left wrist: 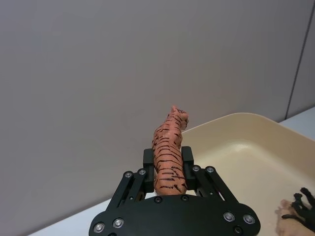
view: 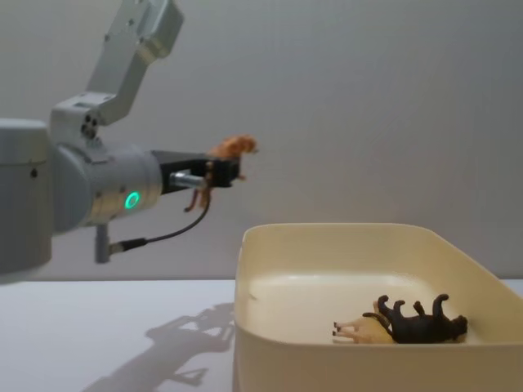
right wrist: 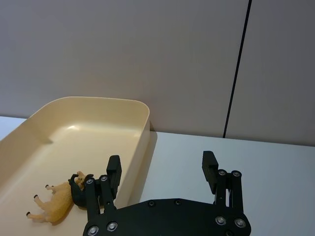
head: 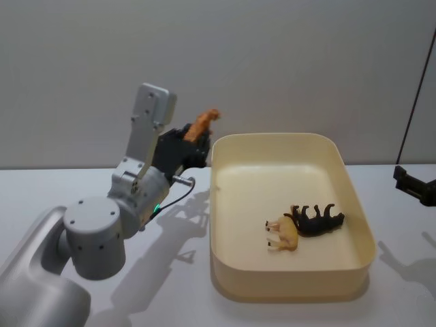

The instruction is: Pick up the toy alternately with two hands and place it into the central storage box.

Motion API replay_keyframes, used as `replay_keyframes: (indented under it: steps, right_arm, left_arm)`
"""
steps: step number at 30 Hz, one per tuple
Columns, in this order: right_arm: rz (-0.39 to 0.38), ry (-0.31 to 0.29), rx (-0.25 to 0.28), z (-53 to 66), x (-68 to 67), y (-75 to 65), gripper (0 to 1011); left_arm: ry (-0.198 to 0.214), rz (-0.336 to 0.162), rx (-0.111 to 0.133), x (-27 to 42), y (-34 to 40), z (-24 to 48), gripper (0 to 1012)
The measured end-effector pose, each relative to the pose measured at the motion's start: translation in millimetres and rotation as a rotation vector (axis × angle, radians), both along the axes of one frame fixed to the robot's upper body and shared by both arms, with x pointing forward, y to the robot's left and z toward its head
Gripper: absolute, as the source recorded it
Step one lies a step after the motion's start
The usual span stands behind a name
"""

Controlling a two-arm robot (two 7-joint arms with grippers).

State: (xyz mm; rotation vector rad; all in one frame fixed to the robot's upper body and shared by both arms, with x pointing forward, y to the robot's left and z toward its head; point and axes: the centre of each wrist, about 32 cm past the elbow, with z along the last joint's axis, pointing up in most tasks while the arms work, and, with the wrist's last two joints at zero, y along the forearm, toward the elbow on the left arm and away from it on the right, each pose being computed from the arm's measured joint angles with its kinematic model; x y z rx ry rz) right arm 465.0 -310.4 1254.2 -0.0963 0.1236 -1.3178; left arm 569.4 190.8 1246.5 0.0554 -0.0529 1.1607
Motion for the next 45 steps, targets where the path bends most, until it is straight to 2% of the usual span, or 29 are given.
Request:
replay_keyframes:
  steps: [3,10,13,17,20,22,25,26,30,33,45]
  right_arm:
    - [0.0,0.0,0.0,0.0,0.0,0.0,1001]
    - [0.0,0.0,0.0,0.0,0.0,0.0,1001]
    - [0.0,0.0,0.0,0.0,0.0,0.0,1001]
    - [0.0,0.0,0.0,0.0,0.0,0.0,1001]
    - [0.0,0.0,0.0,0.0,0.0,0.0,1001]
    - [0.0,0.0,0.0,0.0,0.0,0.0,1001]
    - [0.0,0.0,0.0,0.0,0.0,0.0,1001]
    - [0.0,0.0,0.0,0.0,0.0,0.0,1001]
    - [0.0,0.0,0.0,0.0,0.0,0.0,1001]
    - [0.0,0.0,0.0,0.0,0.0,0.0,1001]
    - [0.0,0.0,0.0,0.0,0.0,0.0,1001]
  left_arm:
    - [-0.002,-0.032,0.005,3.7,-1.6,2.8,300]
    - [0.01,-0.138,0.034,15.6,-6.9,8.6,300]
    - [0.022,-0.187,0.052,21.0,-9.4,9.9,300]
    - [0.046,-0.257,0.091,28.3,-13.5,9.2,300]
    - [0.057,-0.284,0.108,31.1,-15.8,8.3,300]
    - [0.071,-0.314,0.128,34.6,-18.3,6.9,312]
    - [0.079,-0.331,0.14,36.6,-19.7,6.3,388]
    - [0.085,-0.342,0.147,37.7,-20.6,5.9,453]
    - [0.092,-0.359,0.158,39.5,-21.9,5.2,524]
    - [0.1,-0.375,0.169,41.3,-23.3,4.7,650]
    - [0.114,-0.402,0.186,44.2,-25.3,3.6,990]
